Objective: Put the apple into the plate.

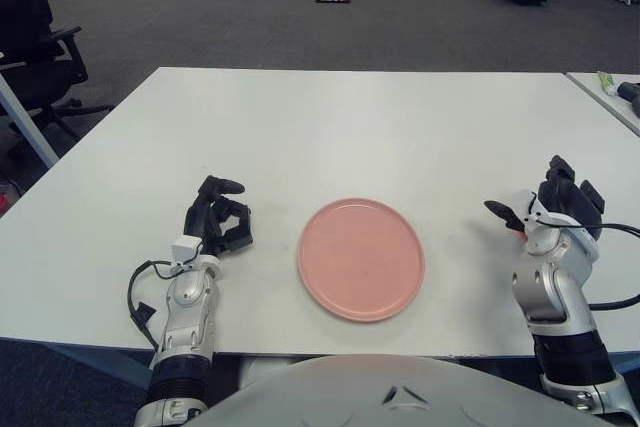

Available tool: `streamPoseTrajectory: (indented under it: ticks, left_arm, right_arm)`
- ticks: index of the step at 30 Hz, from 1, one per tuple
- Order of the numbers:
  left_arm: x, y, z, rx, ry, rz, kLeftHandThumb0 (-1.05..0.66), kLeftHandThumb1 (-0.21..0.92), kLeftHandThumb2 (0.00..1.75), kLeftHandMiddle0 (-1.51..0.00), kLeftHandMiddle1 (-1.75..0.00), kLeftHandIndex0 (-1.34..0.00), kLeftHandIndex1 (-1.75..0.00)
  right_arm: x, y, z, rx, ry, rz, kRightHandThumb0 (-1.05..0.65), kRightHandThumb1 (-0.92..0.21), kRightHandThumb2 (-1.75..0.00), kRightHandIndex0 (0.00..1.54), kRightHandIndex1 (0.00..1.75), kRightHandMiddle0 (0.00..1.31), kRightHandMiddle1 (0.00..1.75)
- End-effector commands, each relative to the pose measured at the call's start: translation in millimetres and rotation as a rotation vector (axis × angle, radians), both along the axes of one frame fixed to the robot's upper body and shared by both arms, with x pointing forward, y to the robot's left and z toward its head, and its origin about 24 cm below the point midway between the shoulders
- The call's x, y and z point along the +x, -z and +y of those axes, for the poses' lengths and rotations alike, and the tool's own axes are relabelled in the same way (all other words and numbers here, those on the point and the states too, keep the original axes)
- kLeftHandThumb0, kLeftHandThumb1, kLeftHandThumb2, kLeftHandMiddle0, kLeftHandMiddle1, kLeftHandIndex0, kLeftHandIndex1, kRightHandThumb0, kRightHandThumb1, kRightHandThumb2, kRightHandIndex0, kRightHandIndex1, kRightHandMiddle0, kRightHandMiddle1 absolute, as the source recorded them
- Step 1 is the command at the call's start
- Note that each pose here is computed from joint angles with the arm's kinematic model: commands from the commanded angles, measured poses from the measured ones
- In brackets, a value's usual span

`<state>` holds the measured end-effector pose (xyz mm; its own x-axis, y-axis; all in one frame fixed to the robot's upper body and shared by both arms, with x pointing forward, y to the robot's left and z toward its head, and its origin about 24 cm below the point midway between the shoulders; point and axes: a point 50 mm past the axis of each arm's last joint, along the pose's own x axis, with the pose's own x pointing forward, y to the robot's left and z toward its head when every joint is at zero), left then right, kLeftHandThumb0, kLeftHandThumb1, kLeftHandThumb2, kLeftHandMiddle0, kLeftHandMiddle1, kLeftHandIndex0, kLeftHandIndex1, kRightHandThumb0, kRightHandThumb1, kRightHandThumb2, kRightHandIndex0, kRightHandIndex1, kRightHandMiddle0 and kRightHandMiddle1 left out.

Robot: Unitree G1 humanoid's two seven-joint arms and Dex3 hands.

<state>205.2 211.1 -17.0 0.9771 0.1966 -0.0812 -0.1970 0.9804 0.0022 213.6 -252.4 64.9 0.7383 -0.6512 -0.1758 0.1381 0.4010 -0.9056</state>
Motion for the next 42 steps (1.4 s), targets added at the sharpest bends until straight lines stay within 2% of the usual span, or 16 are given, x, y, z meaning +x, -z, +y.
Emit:
streamPoseTrajectory:
  ticks: [1,4,12,19,24,25,28,31,34,42]
  left_arm:
    - [-3.6,8.7,-0.3,-0.011,0.0,0.054,-0.01,0.4,1.24,-0.48,-1.75,-0.39,-1.75]
    - [-3.7,8.9,-0.3,-0.008,-0.001,0.06,-0.01,0.4,1.23,-0.47,-1.75,-0.39,-1.75]
    - [-3.4,9.1,0.0,-0.016,-0.009,0.065,-0.01,0.33,1.31,-0.53,-1.75,-0.45,-1.72]
    - [-2.7,8.3,0.5,-0.009,-0.006,0.062,-0.01,0.33,1.31,-0.54,-1.75,-0.46,-1.72]
    - [-1.4,8.0,1.7,-0.007,-0.003,0.063,-0.01,0.33,1.31,-0.54,-1.75,-0.46,-1.72]
    - [-1.1,7.9,2.0,-0.005,0.0,0.062,-0.01,0.33,1.31,-0.53,-1.75,-0.46,-1.72]
    - [-0.3,7.7,3.0,-0.001,0.007,0.06,-0.01,0.32,1.31,-0.53,-1.75,-0.46,-1.72]
    - [0.3,7.8,3.7,-0.001,0.01,0.06,-0.01,0.32,1.32,-0.53,-1.75,-0.46,-1.72]
    - [0.9,8.1,4.3,-0.002,0.012,0.06,-0.01,0.32,1.32,-0.53,-1.75,-0.46,-1.73]
    - [1.5,9.0,5.5,-0.04,0.004,0.064,-0.01,0.34,1.3,-0.51,-1.75,-0.46,-1.73]
  right_arm:
    - [-8.5,3.4,-0.4,-0.007,0.007,0.031,-1.05,-0.74,-0.21,0.0,0.0,0.0,0.0]
    - [-13.8,6.4,1.0,0.006,0.013,0.046,-1.05,-0.75,-0.2,0.0,0.0,0.0,0.0]
    - [-31.3,19.4,6.9,0.048,0.064,0.085,-1.05,-0.75,-0.18,0.0,0.0,0.0,0.0]
    - [-50.2,37.6,14.2,0.041,0.131,0.073,-1.0,-0.73,-0.17,0.0,0.0,0.0,0.0]
    - [-56.7,45.8,17.2,0.029,0.176,0.06,-0.96,-0.72,-0.18,0.02,0.01,0.0,0.0]
    - [-58.2,48.2,17.2,0.026,0.187,0.063,-0.95,-0.69,-0.23,0.01,0.16,0.0,0.0]
    - [-60.6,52.9,17.4,0.017,0.204,0.069,-0.97,-0.65,-0.32,0.0,0.43,0.0,0.0]
    - [-61.3,55.8,17.9,0.012,0.217,0.071,-0.97,-0.64,-0.36,0.0,0.59,0.0,0.0]
    - [-60.6,58.6,18.1,0.01,0.242,0.077,-0.97,-0.63,-0.38,0.0,0.68,0.0,0.0]
    - [-51.6,63.8,19.6,0.009,0.325,0.086,-0.95,-0.64,-0.42,0.0,0.74,0.0,0.0]
